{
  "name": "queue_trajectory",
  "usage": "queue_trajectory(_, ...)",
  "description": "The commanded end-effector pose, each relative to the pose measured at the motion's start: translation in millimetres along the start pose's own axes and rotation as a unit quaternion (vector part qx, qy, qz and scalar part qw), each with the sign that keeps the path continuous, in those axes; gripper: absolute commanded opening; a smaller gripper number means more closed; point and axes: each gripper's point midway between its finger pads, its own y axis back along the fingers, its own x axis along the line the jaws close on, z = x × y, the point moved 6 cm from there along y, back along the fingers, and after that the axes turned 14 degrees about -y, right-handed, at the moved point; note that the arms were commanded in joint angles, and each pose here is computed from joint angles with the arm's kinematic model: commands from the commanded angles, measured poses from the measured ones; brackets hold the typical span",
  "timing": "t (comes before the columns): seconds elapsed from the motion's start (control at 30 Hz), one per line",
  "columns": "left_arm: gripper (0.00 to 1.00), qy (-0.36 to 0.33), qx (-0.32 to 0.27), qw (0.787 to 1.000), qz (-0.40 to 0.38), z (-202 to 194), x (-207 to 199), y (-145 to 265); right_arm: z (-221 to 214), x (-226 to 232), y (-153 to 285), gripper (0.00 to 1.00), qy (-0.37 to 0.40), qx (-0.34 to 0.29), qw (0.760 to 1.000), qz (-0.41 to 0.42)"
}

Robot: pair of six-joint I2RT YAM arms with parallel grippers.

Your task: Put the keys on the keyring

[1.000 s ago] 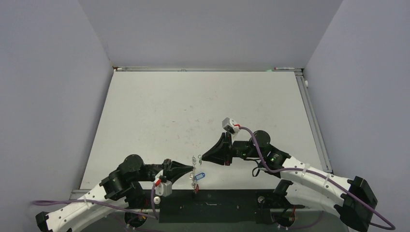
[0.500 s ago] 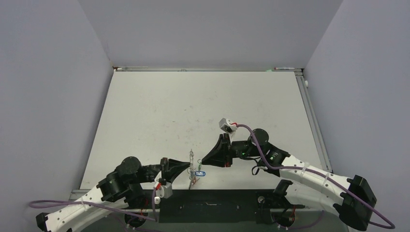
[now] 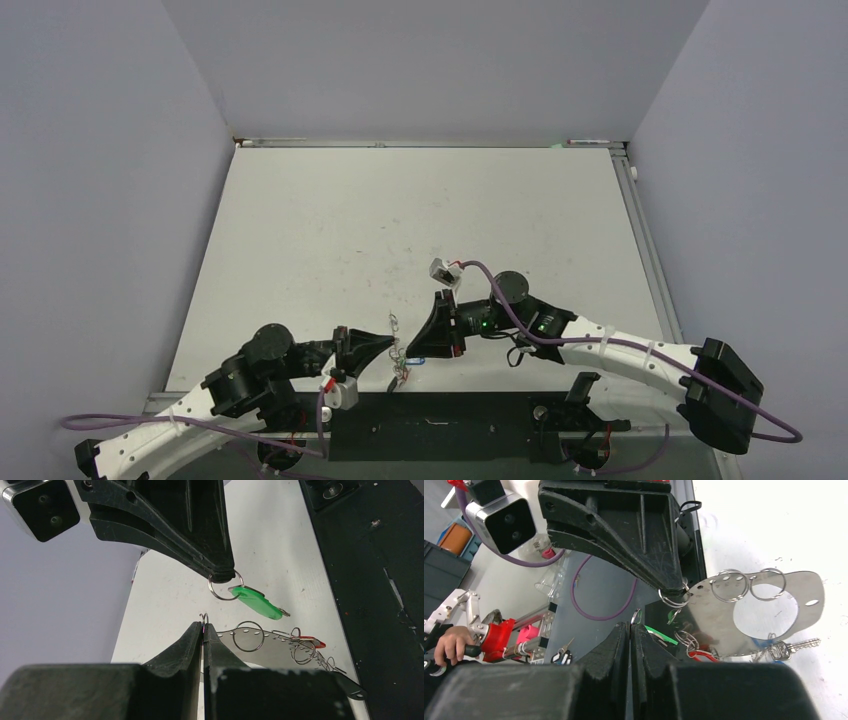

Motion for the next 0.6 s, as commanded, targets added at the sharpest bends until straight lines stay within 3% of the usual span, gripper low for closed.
queue_trajectory(0.0, 0.0, -0.022, -0.029, 0.999, 0.028, 11.2, 13.5, -1.6, 19.8, 27.0, -5.0, 0.05, 0.046, -0.027, 0.998, 0.043)
queue_trajectory(0.57, 0.0, -0.022, -0.038, 0.999, 0.02, 11.4, 9.1, -2.3, 25.6, 27.7, -6.3, 0.05, 0.047, -0.037, 0.998, 0.024)
